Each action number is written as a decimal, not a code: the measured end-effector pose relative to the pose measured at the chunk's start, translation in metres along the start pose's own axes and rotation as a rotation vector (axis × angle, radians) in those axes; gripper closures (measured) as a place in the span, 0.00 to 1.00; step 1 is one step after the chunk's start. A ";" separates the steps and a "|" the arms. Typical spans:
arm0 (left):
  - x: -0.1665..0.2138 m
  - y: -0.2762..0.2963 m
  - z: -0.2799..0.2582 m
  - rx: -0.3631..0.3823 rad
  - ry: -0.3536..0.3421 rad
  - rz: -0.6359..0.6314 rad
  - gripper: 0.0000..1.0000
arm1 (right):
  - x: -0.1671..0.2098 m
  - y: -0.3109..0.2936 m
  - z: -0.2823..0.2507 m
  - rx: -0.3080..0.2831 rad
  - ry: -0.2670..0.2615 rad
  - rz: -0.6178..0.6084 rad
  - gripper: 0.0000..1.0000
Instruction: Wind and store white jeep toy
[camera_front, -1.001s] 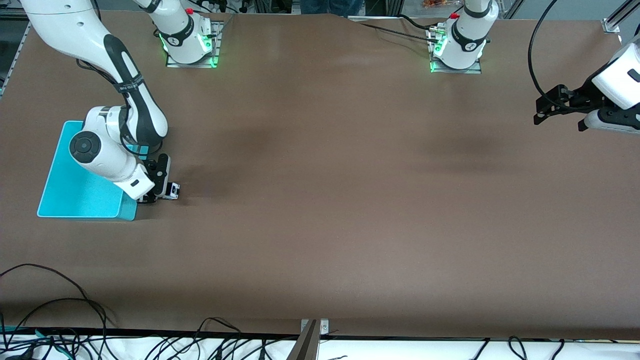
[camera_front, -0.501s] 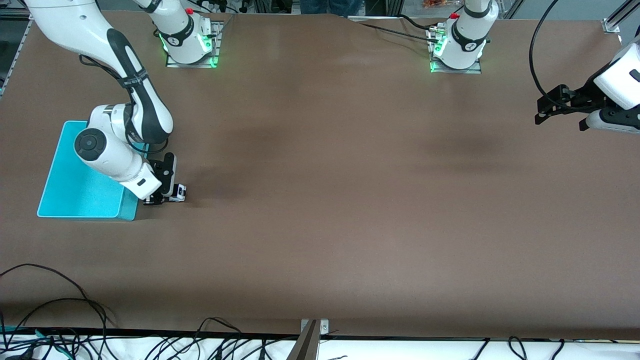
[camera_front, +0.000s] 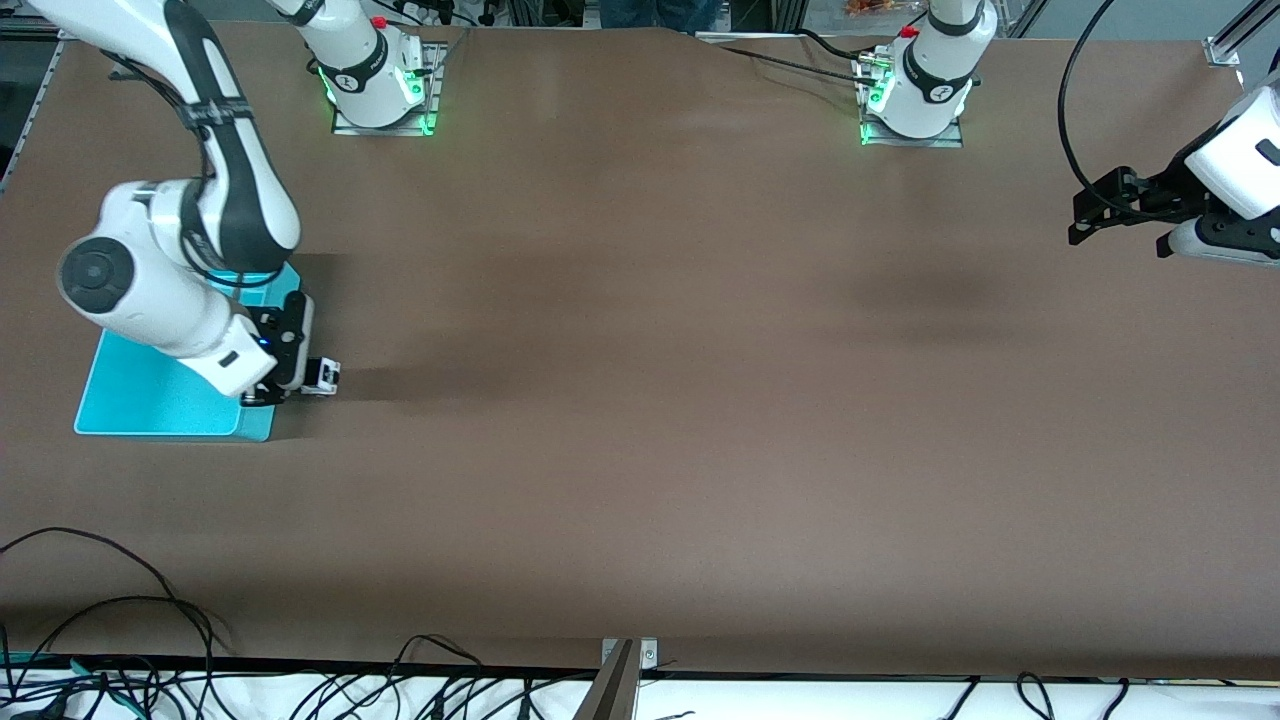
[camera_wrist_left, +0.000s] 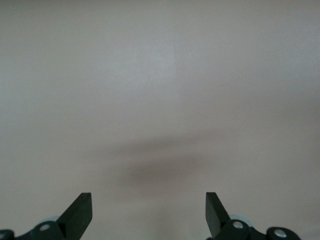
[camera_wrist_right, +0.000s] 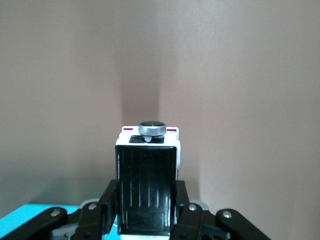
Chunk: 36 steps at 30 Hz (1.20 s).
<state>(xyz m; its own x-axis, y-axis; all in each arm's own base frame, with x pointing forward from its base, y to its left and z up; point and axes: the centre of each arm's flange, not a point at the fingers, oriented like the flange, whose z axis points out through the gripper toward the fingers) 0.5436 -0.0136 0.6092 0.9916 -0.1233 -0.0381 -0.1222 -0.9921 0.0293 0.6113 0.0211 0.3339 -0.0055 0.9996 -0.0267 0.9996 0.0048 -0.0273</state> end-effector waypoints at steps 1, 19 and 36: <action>0.000 0.000 0.000 0.000 0.000 0.000 0.00 | -0.003 -0.001 -0.006 0.008 -0.001 0.004 0.51; 0.000 0.000 0.000 0.000 0.000 0.000 0.00 | -0.106 -0.027 -0.045 0.077 -0.016 -0.040 0.51; 0.000 0.001 0.000 0.000 -0.005 0.002 0.00 | -0.190 -0.086 0.011 0.100 -0.010 -0.005 0.51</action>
<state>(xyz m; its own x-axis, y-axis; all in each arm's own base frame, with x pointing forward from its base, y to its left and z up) 0.5430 -0.0144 0.6088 0.9912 -0.1250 -0.0432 -0.1237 -0.9919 0.0298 0.5265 -0.1691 0.3298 -0.0109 0.9993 -0.0365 0.9919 0.0062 -0.1271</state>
